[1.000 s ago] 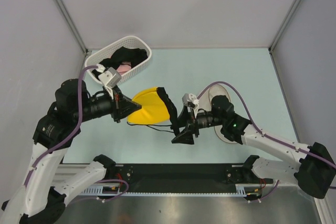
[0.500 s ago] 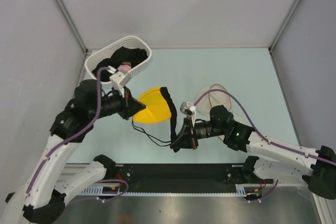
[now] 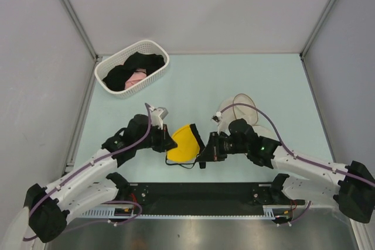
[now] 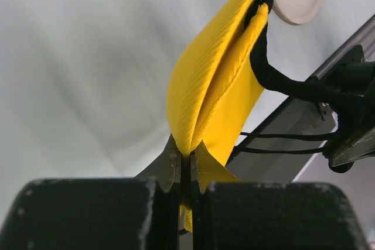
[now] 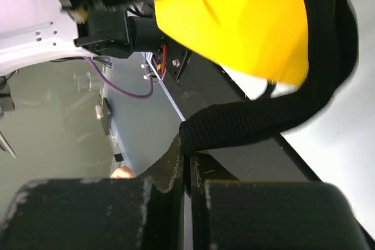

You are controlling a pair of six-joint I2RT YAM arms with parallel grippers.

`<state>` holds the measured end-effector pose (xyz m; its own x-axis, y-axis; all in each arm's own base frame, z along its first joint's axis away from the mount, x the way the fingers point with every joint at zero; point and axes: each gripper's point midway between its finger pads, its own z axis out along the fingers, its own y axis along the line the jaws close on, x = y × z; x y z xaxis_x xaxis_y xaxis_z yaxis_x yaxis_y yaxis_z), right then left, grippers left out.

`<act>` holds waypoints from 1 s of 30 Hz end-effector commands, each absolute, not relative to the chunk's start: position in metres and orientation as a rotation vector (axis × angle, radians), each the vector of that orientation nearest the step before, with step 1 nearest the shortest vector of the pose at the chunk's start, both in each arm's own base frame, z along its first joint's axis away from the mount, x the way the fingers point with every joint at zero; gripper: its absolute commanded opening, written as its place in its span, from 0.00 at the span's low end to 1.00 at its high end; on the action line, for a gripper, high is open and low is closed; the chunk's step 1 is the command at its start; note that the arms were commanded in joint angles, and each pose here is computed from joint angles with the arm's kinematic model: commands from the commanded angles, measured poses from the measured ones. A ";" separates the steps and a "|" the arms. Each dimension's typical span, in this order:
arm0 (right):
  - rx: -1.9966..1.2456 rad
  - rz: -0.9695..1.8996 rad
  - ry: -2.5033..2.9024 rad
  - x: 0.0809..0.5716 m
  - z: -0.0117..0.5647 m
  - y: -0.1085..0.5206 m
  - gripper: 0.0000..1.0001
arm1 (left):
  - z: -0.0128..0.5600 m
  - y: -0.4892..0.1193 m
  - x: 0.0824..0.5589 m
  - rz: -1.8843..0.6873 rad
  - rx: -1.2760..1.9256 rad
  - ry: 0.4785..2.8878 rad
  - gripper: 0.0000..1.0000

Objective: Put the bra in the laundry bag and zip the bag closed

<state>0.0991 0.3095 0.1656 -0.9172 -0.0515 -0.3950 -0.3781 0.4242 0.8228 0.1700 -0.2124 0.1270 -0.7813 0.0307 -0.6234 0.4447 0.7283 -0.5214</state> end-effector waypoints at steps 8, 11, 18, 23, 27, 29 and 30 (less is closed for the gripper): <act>-0.261 1.545 2.424 0.137 0.153 0.338 0.09 | 0.108 -0.259 0.160 -1.176 0.435 2.298 0.00; -0.265 1.552 2.456 0.148 0.138 0.345 0.11 | 0.099 -0.264 0.162 -1.187 0.446 2.311 0.00; -0.214 1.541 2.509 0.176 0.106 0.352 0.17 | 0.068 -0.262 0.170 -1.068 0.419 2.491 0.00; -0.181 1.478 2.534 0.191 0.091 0.351 0.26 | 0.060 -0.259 0.177 -0.992 0.410 2.546 0.00; -0.185 1.485 2.569 0.192 0.084 0.355 0.37 | 0.057 -0.259 0.178 -0.966 0.429 2.572 0.01; -0.180 1.491 2.566 0.191 0.085 0.355 0.40 | 0.054 -0.258 0.178 -0.949 0.424 2.600 0.06; -0.184 1.495 2.567 0.190 0.086 0.355 0.42 | 0.054 -0.258 0.178 -0.951 0.427 2.601 0.09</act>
